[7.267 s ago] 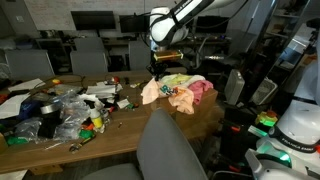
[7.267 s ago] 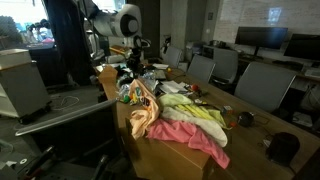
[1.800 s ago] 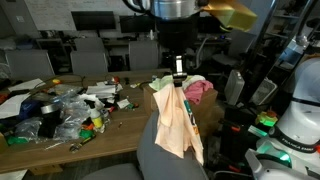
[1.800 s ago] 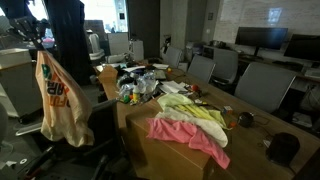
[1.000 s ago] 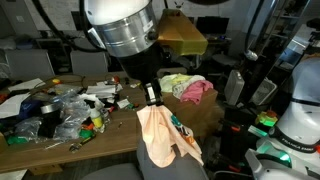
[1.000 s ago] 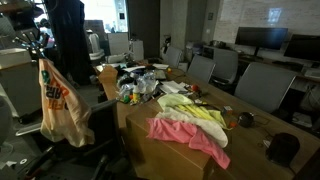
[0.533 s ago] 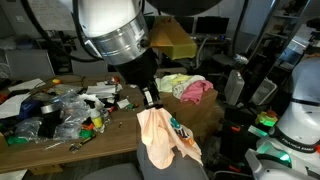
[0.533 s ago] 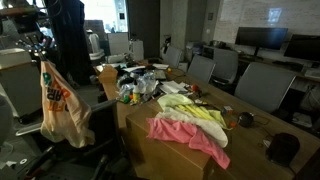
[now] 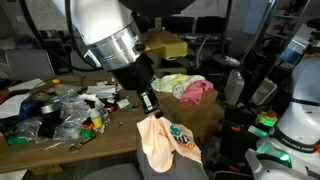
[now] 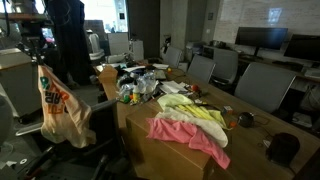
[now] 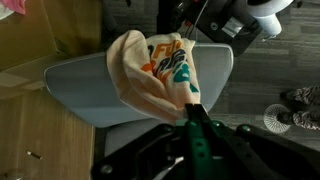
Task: Remove all the clothes from the top of the box and hang them on the chair
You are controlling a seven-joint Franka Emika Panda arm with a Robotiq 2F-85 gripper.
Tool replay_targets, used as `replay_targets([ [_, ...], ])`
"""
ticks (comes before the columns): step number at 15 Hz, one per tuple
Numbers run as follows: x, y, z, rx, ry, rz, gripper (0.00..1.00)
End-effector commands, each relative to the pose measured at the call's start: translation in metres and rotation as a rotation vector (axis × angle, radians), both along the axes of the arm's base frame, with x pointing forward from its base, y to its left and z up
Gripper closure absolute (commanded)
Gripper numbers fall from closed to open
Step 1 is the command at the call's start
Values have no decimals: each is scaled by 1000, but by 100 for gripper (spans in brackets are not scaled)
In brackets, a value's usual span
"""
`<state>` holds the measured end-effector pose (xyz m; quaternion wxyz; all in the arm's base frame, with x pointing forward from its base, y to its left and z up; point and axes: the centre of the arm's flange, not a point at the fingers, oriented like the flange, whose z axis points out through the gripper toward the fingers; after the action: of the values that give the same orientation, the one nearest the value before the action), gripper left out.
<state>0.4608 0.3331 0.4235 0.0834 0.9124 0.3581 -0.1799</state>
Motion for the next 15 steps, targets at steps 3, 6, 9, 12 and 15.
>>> replay_targets([
  [3,6,-4,13,75,48,7,58],
  [6,5,-5,19,106,56,20,33],
  [9,0,-8,27,143,51,37,11],
  [12,4,-30,44,193,-7,-20,0],
  [15,22,-76,74,204,-121,-152,0],
])
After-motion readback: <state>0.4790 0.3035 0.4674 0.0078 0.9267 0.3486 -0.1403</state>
